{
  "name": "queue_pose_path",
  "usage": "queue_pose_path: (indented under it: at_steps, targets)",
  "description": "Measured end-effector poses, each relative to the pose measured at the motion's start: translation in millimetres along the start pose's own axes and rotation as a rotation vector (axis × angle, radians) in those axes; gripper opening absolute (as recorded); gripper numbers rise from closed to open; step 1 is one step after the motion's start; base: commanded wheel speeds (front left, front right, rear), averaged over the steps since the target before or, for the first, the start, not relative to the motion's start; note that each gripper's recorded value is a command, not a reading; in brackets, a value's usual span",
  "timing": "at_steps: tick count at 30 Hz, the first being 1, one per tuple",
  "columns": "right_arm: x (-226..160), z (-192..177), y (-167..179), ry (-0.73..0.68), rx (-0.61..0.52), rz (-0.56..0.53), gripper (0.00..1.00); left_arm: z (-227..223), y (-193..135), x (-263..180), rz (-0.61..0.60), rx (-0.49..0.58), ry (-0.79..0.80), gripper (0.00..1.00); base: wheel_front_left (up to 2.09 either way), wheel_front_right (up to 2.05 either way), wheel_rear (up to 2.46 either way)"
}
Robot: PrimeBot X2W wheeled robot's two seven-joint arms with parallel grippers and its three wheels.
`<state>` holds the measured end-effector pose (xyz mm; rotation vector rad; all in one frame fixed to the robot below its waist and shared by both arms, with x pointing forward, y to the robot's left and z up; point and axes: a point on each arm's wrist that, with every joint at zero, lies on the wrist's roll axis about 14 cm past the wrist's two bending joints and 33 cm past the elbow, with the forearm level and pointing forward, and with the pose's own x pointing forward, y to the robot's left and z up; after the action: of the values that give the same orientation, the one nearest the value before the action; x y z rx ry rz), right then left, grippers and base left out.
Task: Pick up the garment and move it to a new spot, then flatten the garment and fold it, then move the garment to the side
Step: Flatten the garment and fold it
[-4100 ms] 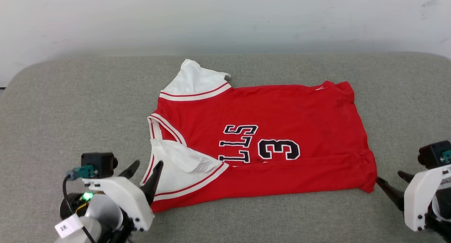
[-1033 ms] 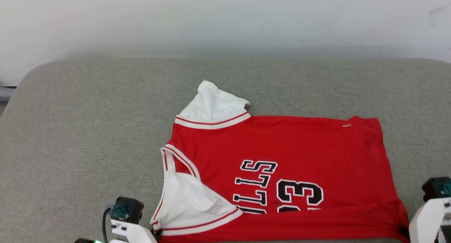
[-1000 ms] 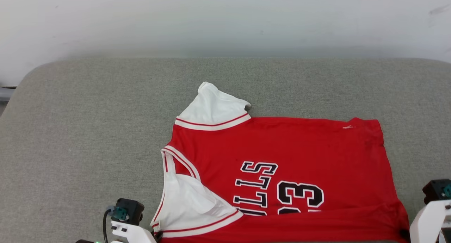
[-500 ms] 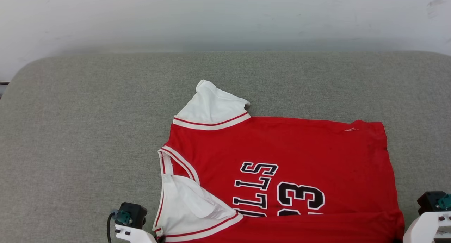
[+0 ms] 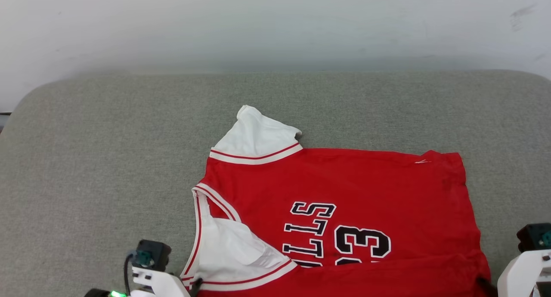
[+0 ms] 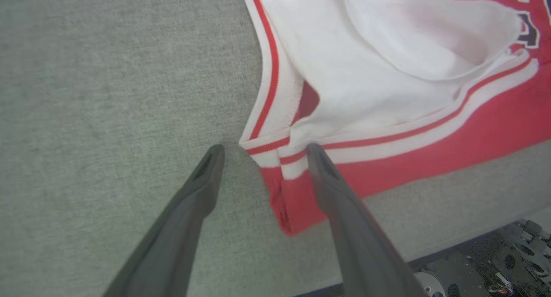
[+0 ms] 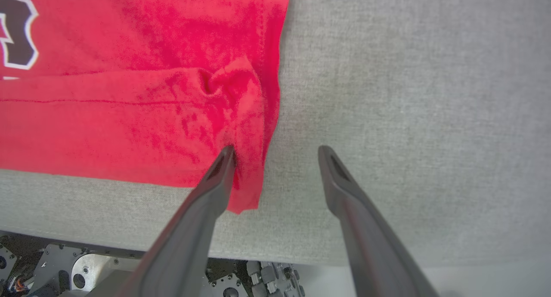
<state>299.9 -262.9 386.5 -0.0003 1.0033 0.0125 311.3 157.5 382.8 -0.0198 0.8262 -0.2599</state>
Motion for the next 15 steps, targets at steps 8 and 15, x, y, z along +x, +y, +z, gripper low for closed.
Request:
queue_pose_path:
  at_steps: [8,15]
  targets:
    - [-33.2,38.6,0.8,-0.176,-0.020,-0.011,1.00,69.0,-3.4,-7.7,-0.008,0.035,-0.208,1.00,0.00,0.00,0.00]
    - [-55.0,53.1,11.9,-0.246,-0.020,0.006,1.00,136.4,-12.3,-2.8,-0.071,0.137,-0.279,1.00,0.00,0.00,0.00]
